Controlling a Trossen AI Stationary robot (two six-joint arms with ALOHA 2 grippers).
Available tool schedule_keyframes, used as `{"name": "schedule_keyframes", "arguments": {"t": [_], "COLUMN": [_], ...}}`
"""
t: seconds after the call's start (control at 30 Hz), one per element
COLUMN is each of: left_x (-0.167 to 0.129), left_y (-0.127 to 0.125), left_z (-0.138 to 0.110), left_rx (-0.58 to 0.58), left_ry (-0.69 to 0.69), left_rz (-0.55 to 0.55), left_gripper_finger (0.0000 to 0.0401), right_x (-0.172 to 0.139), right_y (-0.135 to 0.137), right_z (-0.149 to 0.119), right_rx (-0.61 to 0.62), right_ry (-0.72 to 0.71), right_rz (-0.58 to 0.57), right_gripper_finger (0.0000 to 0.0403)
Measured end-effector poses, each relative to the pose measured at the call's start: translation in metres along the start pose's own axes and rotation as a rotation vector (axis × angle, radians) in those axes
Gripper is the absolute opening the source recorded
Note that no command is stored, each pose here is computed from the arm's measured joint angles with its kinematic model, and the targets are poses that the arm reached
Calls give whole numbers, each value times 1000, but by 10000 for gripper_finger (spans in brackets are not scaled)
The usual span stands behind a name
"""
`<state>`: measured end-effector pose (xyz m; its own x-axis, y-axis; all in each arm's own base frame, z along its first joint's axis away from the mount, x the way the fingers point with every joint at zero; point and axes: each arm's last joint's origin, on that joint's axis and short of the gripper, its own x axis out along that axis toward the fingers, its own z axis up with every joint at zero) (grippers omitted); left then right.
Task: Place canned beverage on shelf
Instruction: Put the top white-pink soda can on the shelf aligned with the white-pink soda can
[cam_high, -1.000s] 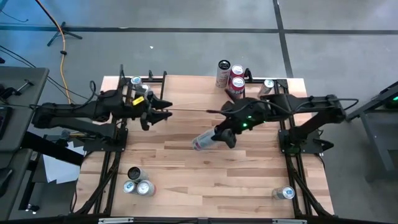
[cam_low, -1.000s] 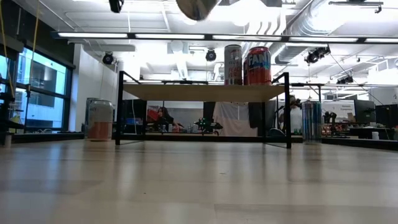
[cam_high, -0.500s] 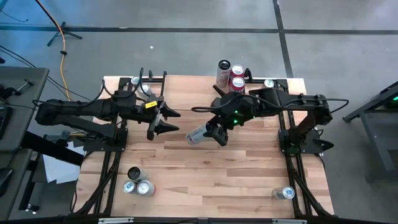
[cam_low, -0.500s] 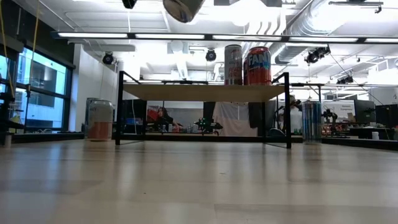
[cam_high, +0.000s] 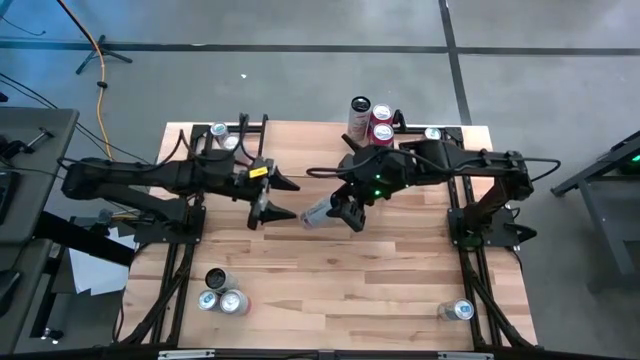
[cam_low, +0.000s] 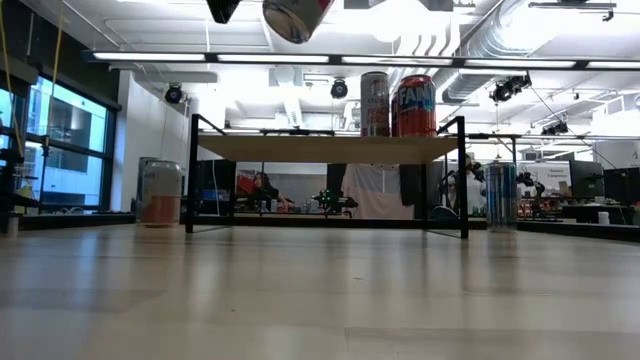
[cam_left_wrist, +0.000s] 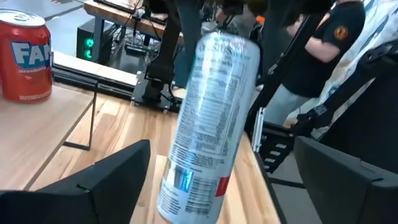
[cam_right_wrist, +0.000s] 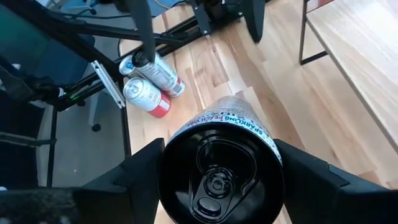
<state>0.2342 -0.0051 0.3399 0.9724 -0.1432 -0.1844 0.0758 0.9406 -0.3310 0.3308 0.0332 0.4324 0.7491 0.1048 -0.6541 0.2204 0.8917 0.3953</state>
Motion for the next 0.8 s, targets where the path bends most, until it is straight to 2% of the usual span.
{"name": "schedule_keyframes", "arguments": {"t": [0.33,0.57,0.8], "left_x": [16,37,54], "left_y": [6,8,12], "left_z": [-10,-13,-25], "left_rx": [-23,35,27], "left_ry": [67,36,108], "left_rz": [34,-35,-95], "left_gripper_finger": [368,367,366], "right_x": [0,5,11], "right_y": [-3,-1,-1], "right_z": [2,6,7], "right_rx": [0,-21,-47], "right_ry": [-5,-14,-16], "right_rz": [4,53,57], "right_gripper_finger": [246,246,246]}}
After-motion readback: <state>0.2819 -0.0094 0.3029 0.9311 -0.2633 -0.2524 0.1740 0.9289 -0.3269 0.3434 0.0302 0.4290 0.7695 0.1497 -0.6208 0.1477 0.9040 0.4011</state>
